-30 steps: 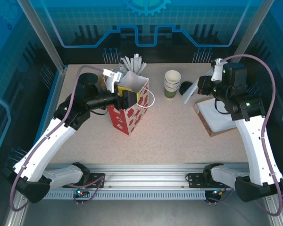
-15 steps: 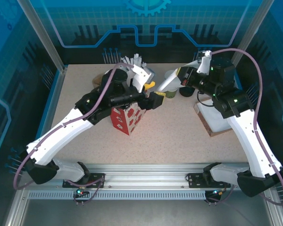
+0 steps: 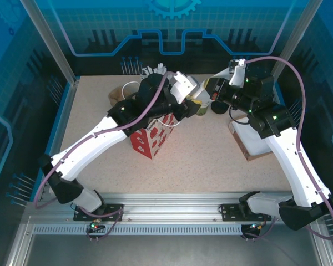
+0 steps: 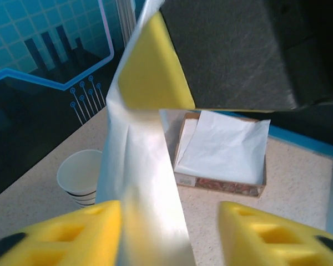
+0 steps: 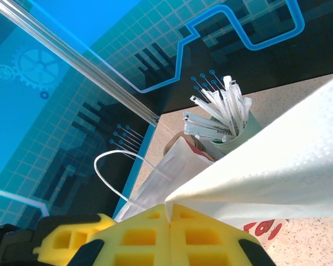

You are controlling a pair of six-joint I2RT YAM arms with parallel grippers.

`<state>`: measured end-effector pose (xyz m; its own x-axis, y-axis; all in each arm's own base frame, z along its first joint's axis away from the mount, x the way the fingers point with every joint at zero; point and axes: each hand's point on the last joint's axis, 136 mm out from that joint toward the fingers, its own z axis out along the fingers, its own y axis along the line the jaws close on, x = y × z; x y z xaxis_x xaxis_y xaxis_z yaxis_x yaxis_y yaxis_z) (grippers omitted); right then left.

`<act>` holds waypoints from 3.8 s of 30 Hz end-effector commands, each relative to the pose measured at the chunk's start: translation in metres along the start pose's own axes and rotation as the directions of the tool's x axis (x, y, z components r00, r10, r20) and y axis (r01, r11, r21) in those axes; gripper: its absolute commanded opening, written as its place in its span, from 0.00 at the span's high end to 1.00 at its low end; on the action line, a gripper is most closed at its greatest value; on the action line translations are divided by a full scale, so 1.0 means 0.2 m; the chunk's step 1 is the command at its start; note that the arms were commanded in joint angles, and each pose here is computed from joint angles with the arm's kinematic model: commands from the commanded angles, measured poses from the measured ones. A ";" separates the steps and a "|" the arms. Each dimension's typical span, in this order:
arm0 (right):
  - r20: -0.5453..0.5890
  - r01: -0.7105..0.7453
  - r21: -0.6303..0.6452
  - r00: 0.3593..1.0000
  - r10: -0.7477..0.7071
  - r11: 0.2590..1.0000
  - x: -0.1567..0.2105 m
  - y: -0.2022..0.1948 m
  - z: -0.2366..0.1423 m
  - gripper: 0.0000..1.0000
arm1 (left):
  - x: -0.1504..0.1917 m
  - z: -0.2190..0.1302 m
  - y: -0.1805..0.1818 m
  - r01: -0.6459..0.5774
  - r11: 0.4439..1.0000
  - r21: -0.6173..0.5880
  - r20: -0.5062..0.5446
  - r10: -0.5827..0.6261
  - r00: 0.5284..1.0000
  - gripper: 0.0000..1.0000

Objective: Pack the takeout coffee

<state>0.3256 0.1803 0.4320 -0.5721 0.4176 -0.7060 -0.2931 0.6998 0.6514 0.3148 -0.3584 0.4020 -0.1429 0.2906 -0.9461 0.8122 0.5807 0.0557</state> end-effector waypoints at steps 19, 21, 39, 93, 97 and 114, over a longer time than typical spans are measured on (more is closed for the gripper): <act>0.134 0.257 -0.119 0.961 -0.241 0.959 -0.15 0.23 -0.41 0.30 | -0.29 -0.22 0.19 0.061 0.994 -0.093 0.118 -0.050 0.992 1.00; 0.137 0.326 -0.165 0.942 -0.306 0.931 -0.12 0.28 -0.46 0.26 | -0.30 -0.28 0.19 0.027 0.995 -0.094 0.104 -0.017 0.994 1.00; -0.031 0.343 -0.141 0.936 -0.351 0.929 0.03 0.06 -0.15 0.23 | 0.02 -0.85 0.44 -0.162 0.958 -0.235 -0.234 0.106 0.966 1.00; -0.125 0.269 -0.115 0.951 -0.282 0.956 0.14 -0.09 0.00 0.23 | 0.23 -0.68 0.53 -0.143 0.973 -0.181 -0.334 0.076 0.940 1.00; -0.125 0.266 -0.117 0.952 -0.280 0.957 0.14 -0.09 0.01 0.23 | 0.23 -0.72 0.48 -0.112 0.981 -0.158 -0.302 0.060 0.951 1.00; -0.134 0.250 -0.131 0.954 -0.267 0.959 0.14 -0.08 0.03 0.23 | 0.35 -0.72 0.50 -0.051 0.980 -0.192 -0.379 -0.026 0.925 1.00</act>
<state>0.3157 0.1835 0.3954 -0.5744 0.1204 -0.8097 -0.5167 0.7139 0.4727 0.2986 -0.1764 0.3978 -0.3014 0.5466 -0.7813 0.7161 0.6708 0.1931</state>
